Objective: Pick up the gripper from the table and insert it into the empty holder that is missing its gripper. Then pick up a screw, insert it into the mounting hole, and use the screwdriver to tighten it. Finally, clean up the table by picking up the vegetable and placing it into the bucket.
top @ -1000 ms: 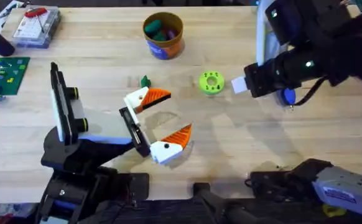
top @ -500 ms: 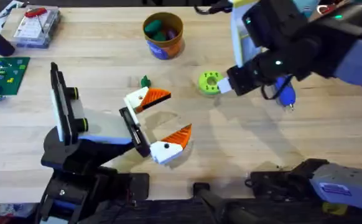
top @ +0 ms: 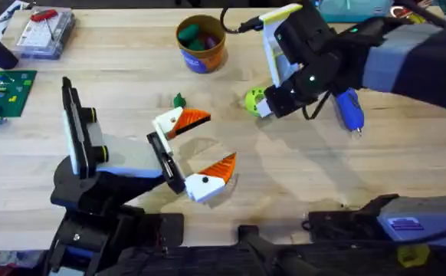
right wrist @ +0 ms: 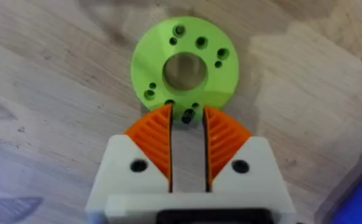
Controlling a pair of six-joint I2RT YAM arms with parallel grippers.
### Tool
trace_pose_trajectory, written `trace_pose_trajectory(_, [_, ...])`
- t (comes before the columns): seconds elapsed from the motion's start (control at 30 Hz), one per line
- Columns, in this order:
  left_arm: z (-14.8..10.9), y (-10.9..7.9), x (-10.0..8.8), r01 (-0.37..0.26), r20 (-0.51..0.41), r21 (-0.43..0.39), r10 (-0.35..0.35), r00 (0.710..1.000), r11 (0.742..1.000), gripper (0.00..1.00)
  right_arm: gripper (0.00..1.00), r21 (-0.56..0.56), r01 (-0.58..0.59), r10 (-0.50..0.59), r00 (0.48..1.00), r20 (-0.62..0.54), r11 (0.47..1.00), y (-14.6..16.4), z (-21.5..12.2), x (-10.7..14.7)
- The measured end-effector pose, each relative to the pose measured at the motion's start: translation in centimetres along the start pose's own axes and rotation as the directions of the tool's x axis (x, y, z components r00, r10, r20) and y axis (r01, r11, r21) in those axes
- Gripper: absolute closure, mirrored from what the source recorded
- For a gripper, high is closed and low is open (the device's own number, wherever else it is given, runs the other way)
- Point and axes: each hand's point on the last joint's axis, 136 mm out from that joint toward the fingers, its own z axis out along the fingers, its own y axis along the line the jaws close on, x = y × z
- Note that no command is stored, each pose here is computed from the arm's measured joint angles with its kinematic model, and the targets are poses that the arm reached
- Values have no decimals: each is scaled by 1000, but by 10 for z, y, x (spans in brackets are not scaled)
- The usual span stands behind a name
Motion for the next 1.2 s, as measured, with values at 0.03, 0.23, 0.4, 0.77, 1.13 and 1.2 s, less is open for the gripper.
trace_pose_trajectory(0.03, [0, 0, 0, 0, 0, 0, 0, 1000, 1000, 10, 745, 1, 1, -1, 1000, -7, 1000, 0, 3, 1])
trace_pose_trajectory(0.23, [0, 0, 0, 0, 0, 0, 0, 1000, 1000, 10, 745, 30, 12, -11, 999, -32, 999, -6, 16, 2])
trace_pose_trajectory(0.4, [0, 0, 0, 0, 0, 0, 0, 1000, 1000, 10, 745, 53, 17, -16, 1000, -12, 998, -9, 17, -4])
trace_pose_trajectory(0.77, [0, 0, 0, 0, 0, 0, 0, 1000, 1000, 10, 745, 61, 17, -17, 1000, 2, 998, -10, 17, -7])
trace_pose_trajectory(1.13, [0, 0, 0, 0, 0, 0, 0, 1000, 1000, 10, 745, 65, 19, -18, 1000, -20, 998, -11, 26, -5])
trace_pose_trajectory(1.2, [0, 0, 0, 0, 0, 0, 0, 1000, 1000, 10, 745, 66, 21, -20, 1000, -20, 998, -12, 26, -5])
